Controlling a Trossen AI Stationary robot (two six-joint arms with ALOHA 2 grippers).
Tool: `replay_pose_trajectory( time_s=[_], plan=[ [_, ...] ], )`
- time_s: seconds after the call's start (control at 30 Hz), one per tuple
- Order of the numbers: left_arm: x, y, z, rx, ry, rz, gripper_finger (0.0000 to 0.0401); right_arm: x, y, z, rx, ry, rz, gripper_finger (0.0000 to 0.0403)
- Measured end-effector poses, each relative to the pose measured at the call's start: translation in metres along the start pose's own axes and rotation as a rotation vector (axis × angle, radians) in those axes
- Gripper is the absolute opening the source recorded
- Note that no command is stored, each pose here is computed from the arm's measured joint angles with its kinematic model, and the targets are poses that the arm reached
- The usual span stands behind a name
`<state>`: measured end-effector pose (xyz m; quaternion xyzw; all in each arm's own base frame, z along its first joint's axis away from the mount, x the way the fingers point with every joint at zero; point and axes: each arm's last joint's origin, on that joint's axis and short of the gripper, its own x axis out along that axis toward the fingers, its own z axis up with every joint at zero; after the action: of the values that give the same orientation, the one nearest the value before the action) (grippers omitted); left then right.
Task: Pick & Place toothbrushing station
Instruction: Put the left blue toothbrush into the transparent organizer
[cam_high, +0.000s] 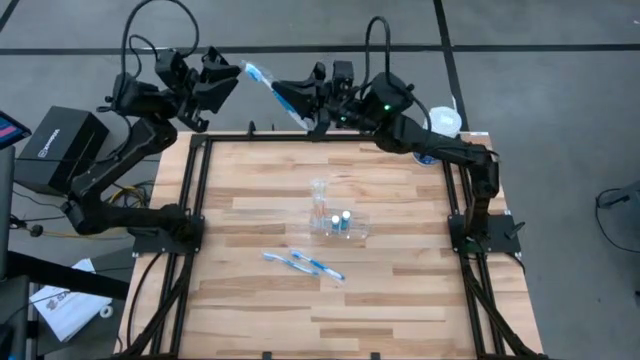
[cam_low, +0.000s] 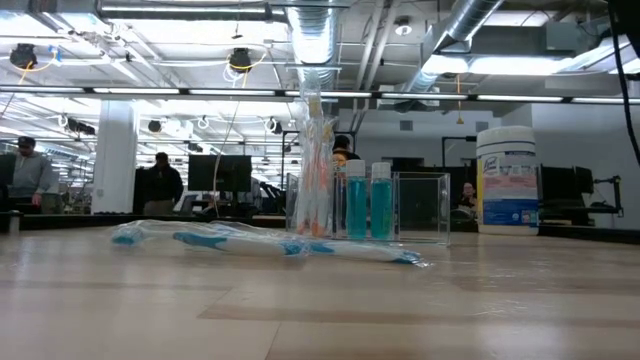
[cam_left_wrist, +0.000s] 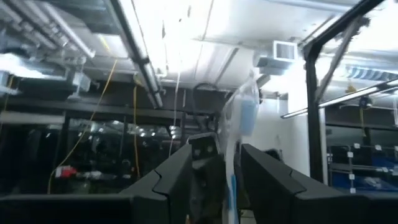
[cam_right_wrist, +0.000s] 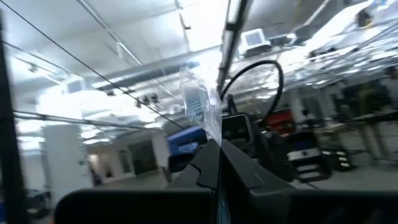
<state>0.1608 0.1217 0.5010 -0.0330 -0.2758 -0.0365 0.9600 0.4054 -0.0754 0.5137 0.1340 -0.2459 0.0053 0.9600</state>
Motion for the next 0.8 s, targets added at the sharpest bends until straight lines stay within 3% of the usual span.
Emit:
replay_pose_trajectory(
  time_s=[0.47, 0.8],
  plan=[
    [0.016, -0.015, -0.010, 0.038, -0.032, -0.109, 0.0133, 0.000, 0.010, -0.003, 0.066, 0.026, 0.162, 0.0000],
    [0.019, -0.024, -0.008, 0.044, -0.074, -0.161, 0.0132, 0.000, 0.015, -0.007, 0.098, 0.063, 0.174, 0.0000]
  ],
)
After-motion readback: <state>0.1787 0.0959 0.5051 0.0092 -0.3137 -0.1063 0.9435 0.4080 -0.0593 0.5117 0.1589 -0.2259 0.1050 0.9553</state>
